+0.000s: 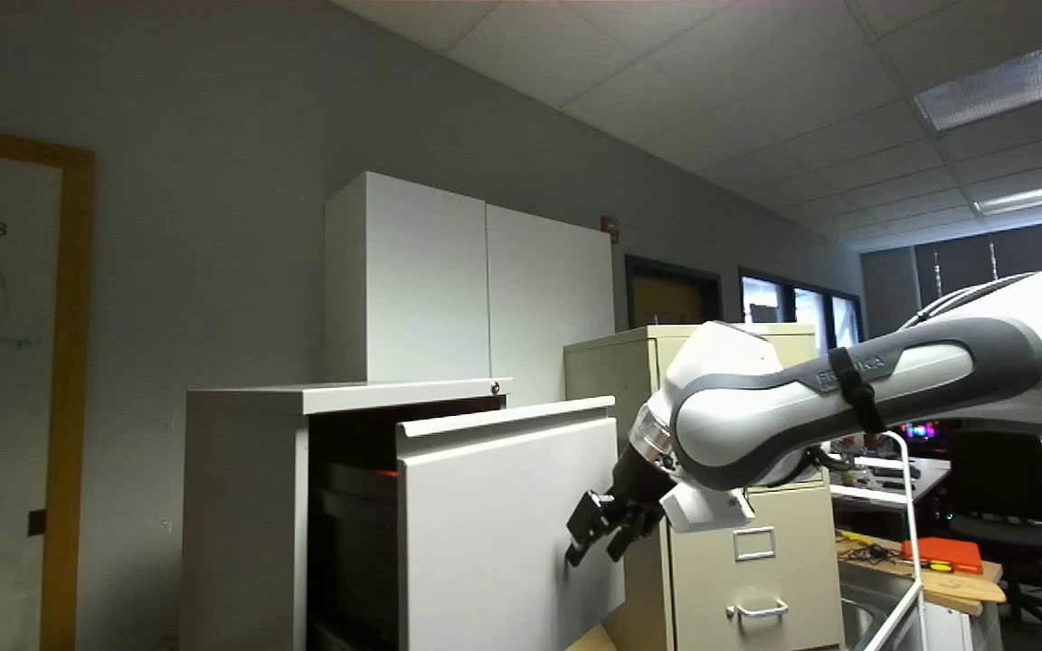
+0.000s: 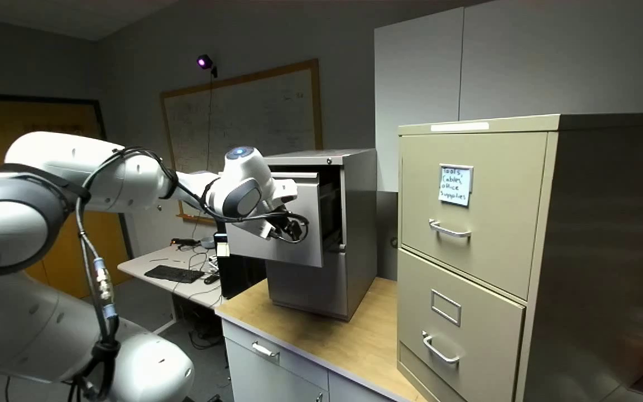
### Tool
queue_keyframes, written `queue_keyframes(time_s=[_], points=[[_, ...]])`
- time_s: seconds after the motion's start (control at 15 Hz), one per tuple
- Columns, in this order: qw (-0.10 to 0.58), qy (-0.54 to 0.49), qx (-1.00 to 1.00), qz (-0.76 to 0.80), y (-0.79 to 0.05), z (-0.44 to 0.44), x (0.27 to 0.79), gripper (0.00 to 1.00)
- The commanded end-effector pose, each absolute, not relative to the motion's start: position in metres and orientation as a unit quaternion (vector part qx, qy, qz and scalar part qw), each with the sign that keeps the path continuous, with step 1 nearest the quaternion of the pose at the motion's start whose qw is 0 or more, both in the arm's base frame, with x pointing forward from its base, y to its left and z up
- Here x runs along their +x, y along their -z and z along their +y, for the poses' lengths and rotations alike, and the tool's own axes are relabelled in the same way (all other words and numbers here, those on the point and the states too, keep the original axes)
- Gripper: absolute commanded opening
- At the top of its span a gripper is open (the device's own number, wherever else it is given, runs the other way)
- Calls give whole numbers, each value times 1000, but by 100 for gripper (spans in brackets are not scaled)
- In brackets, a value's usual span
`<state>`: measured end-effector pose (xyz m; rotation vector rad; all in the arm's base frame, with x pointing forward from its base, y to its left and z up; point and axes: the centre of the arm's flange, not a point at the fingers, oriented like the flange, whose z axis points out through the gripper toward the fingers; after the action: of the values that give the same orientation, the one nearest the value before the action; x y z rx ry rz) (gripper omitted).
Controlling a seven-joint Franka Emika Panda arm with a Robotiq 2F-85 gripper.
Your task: Close the top drawer on the grey cabinet
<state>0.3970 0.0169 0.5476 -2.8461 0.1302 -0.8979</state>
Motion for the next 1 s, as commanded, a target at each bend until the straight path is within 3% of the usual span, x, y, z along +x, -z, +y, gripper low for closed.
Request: queue_keyframes(time_s=[0.0,0.4,0.6,0.93], points=[[65,378,-919,90,-575,7,368,52],[79,507,-846,142,-608,-12,347,7],[106,561,-809,139,-622,-14,346,1],[159,607,-771,114,-636,-4,356,6]])
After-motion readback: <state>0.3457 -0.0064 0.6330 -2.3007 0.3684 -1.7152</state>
